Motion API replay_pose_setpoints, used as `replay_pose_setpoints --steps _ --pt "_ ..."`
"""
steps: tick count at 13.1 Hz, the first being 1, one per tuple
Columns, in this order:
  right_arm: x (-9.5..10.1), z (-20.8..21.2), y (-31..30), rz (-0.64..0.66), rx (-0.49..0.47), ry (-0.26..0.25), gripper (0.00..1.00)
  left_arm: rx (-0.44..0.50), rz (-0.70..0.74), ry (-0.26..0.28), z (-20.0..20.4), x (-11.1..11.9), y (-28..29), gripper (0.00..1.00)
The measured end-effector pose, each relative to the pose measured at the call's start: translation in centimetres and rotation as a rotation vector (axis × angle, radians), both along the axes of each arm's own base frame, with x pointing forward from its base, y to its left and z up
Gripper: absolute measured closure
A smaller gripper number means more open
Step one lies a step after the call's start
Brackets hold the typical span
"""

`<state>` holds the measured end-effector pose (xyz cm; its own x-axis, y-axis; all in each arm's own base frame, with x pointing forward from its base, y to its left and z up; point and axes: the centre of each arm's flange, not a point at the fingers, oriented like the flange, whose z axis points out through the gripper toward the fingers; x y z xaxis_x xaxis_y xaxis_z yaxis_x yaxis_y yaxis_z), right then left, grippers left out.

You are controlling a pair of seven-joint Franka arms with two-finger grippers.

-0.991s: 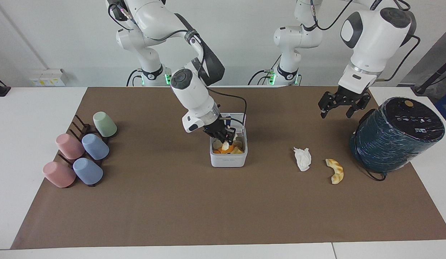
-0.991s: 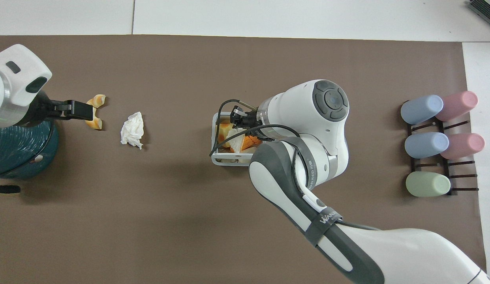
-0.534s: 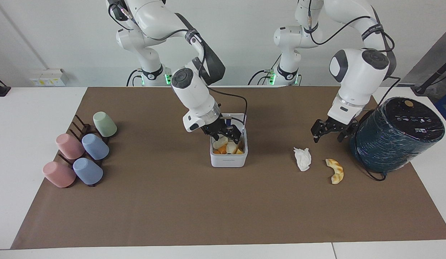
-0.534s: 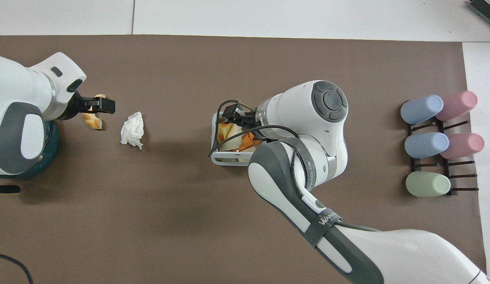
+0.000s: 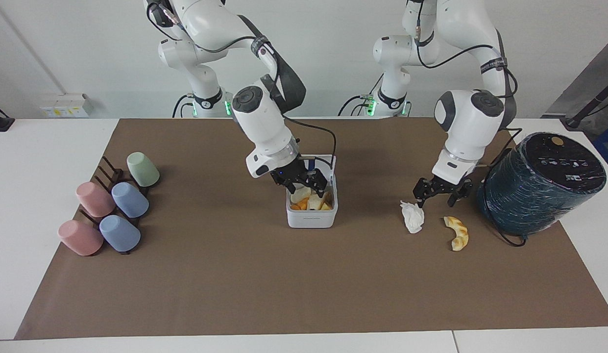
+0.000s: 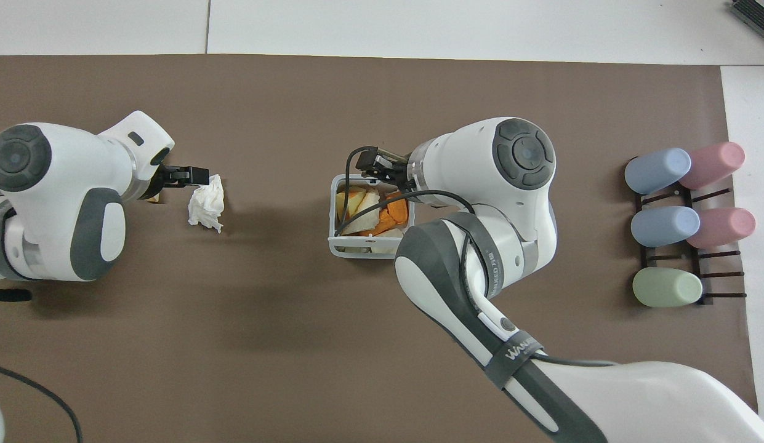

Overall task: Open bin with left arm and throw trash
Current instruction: 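Grasp the white tissue with the left gripper while the right gripper withdraws, then carry the tissue over the bin and drop it with the left gripper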

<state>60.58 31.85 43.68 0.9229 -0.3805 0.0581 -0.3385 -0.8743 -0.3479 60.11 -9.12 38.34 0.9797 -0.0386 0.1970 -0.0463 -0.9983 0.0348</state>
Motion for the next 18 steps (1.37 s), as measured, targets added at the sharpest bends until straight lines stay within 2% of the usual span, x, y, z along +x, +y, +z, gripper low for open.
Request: replay_pose_setpoints --steps 2,4,7,10,14,15,18 --pt "1.2 0.8 -2.1 0.039 -0.126 -0.088 0.00 -0.004 0.003 0.010 -3.3 -0.1 -1.3 0.00" --pt "2.4 1.0 -4.6 0.064 -0.237 -0.144 0.00 -0.006 0.001 0.007 -6.3 -0.7 -1.8 0.00" --pt "4.0 1.6 -9.6 0.109 -0.316 -0.149 0.00 -0.005 0.004 0.013 -9.1 -1.8 -1.5 0.03" --pt "4.0 4.8 -14.2 0.173 -0.378 -0.131 0.00 -0.004 0.008 0.010 -8.9 -1.8 -1.3 0.38" --pt "2.4 9.6 -19.9 0.223 -0.457 -0.087 0.00 -0.002 0.007 0.026 -7.6 -1.0 -1.4 0.88" --pt "1.9 10.6 -21.1 0.223 -0.469 -0.076 0.00 -0.002 0.005 0.034 -6.7 -0.5 -1.6 0.95" --pt "0.6 12.9 -23.6 0.192 -0.481 -0.046 0.00 -0.009 0.039 0.056 -2.5 1.3 -2.7 0.95"
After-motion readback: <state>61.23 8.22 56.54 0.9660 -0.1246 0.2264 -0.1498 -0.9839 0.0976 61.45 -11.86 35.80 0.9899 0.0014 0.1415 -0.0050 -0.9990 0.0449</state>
